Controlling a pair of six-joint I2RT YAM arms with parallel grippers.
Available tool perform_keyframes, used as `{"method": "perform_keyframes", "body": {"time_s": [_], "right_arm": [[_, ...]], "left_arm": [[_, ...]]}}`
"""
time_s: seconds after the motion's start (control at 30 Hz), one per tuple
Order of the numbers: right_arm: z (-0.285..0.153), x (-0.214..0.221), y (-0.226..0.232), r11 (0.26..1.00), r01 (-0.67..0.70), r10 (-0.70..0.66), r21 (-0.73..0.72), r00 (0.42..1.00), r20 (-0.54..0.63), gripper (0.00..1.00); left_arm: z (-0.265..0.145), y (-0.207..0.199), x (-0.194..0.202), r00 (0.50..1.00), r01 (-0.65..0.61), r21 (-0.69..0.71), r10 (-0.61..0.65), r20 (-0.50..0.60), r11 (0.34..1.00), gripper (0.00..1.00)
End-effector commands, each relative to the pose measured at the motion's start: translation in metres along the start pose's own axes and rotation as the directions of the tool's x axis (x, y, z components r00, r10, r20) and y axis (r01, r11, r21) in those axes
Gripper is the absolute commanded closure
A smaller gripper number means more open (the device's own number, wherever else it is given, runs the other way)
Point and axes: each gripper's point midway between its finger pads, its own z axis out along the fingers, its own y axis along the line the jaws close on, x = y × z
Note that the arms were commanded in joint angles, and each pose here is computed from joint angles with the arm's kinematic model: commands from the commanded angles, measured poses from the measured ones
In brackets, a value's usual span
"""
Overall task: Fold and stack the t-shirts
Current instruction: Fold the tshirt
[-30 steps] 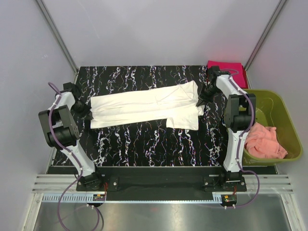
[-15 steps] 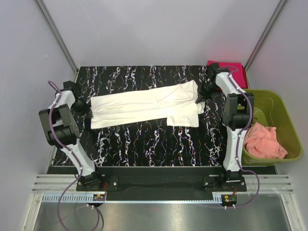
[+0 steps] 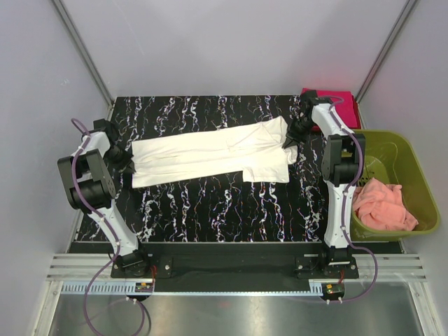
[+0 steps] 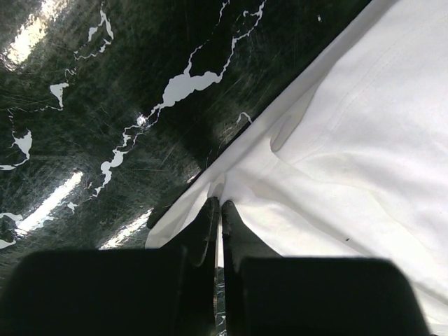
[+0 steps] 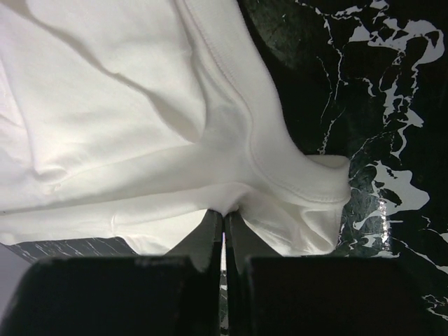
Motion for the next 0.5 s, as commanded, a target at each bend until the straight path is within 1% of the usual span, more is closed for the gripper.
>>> {"method": "perform_keyframes", "body": {"time_s": [0.0, 0.13, 0.33, 0.47], "right_arm": [[-0.018, -0.016, 0.014, 0.999, -0.013, 0.015, -0.051, 0.998, 0.057, 1.00], [-0.013, -0.017, 0.014, 0.999, -0.016, 0.018, -0.048, 0.999, 0.035, 1.00], [-0.015, -0.016, 0.015, 0.999, -0.014, 0.016, -0.051, 0.999, 0.046, 1.00], [-0.008, -0.019, 0.011, 0.999, -0.015, 0.016, -0.037, 0.999, 0.043, 1.00]], "left_arm": [[-0.010, -0.006, -0.020, 0.997, 0.006, 0.000, -0.006, 0.072, 1.000, 1.00], [-0.007, -0.007, -0.019, 0.998, 0.009, 0.001, -0.009, 0.060, 1.000, 1.00], [-0.007, -0.006, -0.019, 0.998, 0.011, -0.004, -0.011, 0.065, 1.000, 1.00], [-0.005, -0.006, -0.017, 0.998, 0.019, -0.001, -0.019, 0.055, 1.000, 1.00]]}}
